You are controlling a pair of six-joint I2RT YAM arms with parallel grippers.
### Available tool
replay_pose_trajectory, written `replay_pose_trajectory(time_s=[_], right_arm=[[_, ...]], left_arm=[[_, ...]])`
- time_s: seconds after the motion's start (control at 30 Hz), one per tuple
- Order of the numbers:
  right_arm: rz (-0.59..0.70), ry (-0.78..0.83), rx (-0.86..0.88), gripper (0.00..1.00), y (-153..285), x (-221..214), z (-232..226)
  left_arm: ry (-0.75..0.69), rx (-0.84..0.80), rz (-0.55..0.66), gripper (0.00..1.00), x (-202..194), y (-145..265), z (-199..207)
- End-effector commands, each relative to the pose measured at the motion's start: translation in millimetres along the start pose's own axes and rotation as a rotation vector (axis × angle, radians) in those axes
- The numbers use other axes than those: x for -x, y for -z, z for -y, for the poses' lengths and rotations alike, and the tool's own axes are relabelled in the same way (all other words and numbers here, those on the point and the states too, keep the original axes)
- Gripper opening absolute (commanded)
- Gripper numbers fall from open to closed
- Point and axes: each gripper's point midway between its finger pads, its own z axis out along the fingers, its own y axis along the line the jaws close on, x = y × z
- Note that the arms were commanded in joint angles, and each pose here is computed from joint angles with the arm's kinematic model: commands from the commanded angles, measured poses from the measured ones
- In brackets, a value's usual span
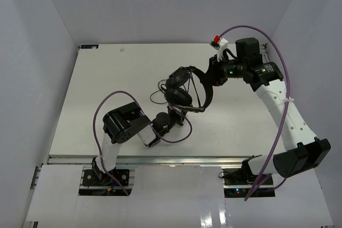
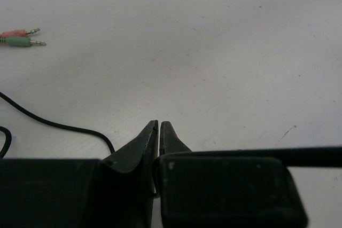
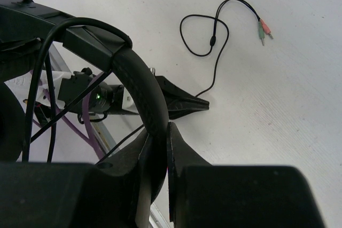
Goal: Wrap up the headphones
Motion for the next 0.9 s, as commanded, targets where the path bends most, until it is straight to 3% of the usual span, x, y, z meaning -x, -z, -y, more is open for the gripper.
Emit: replay_pose_trajectory(time_s=[0.0,0.23,0.47,0.87], right_arm=[[0.093,0.037,0.054,0.08,17,24,-20],[0.101,0.06,0.084,0.08,22,23,-28],[0.098,0.181,-0.011,0.08,29,12,-14],[-0.034,0.382,-0.026,0.08,13,-36,-13]], left_arm=[[0.184,-0.233,0.463,0.16,131,19,32],[0.256,-0.326,0.41,0.15,129,23,9],[0.317,-0.429,0.413,0.2,156,25,-26],[0.366,-0.522,0.369,0.2,198,19,-56]])
